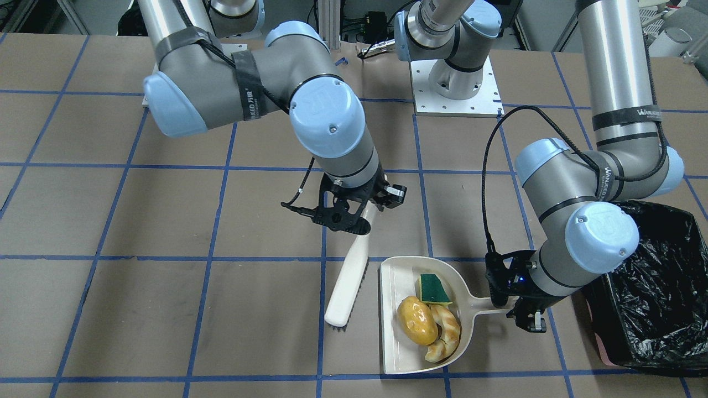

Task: Sweep and dump trash into bin
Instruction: 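Carry the loaded dustpan over the bin with the left gripper while the right withdraws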

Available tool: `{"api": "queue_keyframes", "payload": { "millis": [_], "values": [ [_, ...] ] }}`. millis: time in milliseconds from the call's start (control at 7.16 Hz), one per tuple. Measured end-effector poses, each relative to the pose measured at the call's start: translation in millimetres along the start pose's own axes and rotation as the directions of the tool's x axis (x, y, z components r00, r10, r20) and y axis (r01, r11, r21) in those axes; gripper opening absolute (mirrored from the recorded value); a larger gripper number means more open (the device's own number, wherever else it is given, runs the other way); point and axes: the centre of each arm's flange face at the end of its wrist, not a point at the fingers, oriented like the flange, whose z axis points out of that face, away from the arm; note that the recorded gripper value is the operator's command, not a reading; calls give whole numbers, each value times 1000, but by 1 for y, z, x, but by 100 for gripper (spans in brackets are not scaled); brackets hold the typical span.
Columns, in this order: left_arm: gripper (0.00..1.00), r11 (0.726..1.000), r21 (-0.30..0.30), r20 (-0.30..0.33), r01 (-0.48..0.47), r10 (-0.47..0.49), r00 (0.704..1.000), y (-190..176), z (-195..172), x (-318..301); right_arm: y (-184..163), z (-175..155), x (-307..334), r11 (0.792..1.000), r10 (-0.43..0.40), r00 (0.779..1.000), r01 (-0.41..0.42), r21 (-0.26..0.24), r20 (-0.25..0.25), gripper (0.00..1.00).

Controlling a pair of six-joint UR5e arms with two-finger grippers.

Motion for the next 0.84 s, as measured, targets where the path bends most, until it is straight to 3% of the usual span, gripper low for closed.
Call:
{"api": "queue_keyframes", "payload": {
  "millis": [279, 559, 838],
  "values": [
    [0, 1000, 10, 6, 14, -14, 1000, 25, -16, 5, -38, -59, 82, 996, -84, 990, 87, 18, -110, 0],
    [0, 998, 25, 15, 57, -57, 998, 68, -49, 11, -81, -97, 175, 987, -152, 967, 160, 22, -203, 0],
    [0, 992, 41, 10, 117, -117, 993, 126, -84, 20, -117, -114, 254, 976, -212, 948, 218, -2, -237, 0]
  ]
}}
